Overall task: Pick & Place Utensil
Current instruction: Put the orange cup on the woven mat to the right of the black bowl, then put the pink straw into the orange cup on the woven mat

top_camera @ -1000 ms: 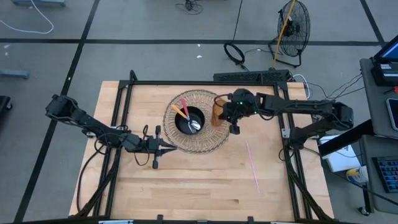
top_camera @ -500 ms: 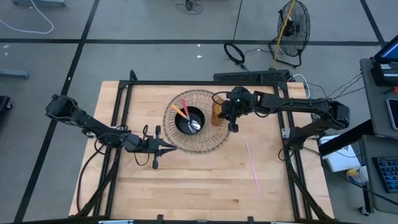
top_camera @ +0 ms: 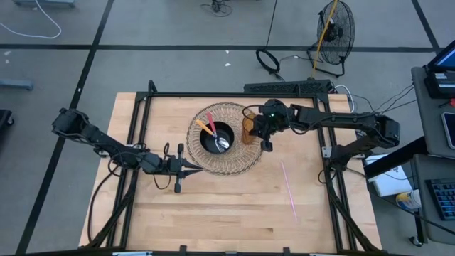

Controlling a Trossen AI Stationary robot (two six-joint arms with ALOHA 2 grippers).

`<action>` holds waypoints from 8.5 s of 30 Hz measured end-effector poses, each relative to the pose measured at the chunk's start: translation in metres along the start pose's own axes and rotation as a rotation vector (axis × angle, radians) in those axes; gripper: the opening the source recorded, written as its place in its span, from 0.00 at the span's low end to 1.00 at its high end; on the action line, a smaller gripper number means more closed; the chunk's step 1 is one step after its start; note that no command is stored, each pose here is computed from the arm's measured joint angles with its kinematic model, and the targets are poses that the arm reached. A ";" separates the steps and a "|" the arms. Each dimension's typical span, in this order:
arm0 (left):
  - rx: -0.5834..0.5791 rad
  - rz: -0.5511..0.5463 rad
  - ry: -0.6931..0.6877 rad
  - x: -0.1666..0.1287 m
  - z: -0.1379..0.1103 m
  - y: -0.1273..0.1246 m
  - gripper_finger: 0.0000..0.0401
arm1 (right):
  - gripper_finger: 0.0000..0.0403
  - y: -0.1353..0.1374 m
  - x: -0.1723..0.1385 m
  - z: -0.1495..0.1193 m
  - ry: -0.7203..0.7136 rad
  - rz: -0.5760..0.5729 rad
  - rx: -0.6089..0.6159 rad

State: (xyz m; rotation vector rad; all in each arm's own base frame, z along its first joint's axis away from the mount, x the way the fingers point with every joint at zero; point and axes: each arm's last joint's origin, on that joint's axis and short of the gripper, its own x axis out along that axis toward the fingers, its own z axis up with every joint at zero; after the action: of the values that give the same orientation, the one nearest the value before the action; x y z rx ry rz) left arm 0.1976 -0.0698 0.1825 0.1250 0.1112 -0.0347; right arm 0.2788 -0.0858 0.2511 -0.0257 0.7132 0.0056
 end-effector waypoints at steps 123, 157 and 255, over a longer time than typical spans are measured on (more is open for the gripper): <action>0.021 -0.002 0.015 0.000 -0.002 0.000 0.06 | 0.32 0.144 -0.003 -0.147 0.405 -0.335 0.926; 0.023 -0.002 0.022 0.000 -0.002 0.000 0.06 | 0.03 0.143 0.000 -0.153 0.475 -0.361 0.884; 0.029 -0.002 0.023 0.000 -0.002 0.000 0.06 | 0.02 0.057 -0.155 0.029 -1.133 -0.415 0.109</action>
State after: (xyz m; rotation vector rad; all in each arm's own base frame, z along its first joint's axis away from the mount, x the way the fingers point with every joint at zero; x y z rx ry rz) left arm 0.1974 -0.0697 0.1802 0.1541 0.1340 -0.0369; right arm 0.1794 -0.0276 0.3728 -0.0593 -0.4347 -0.3890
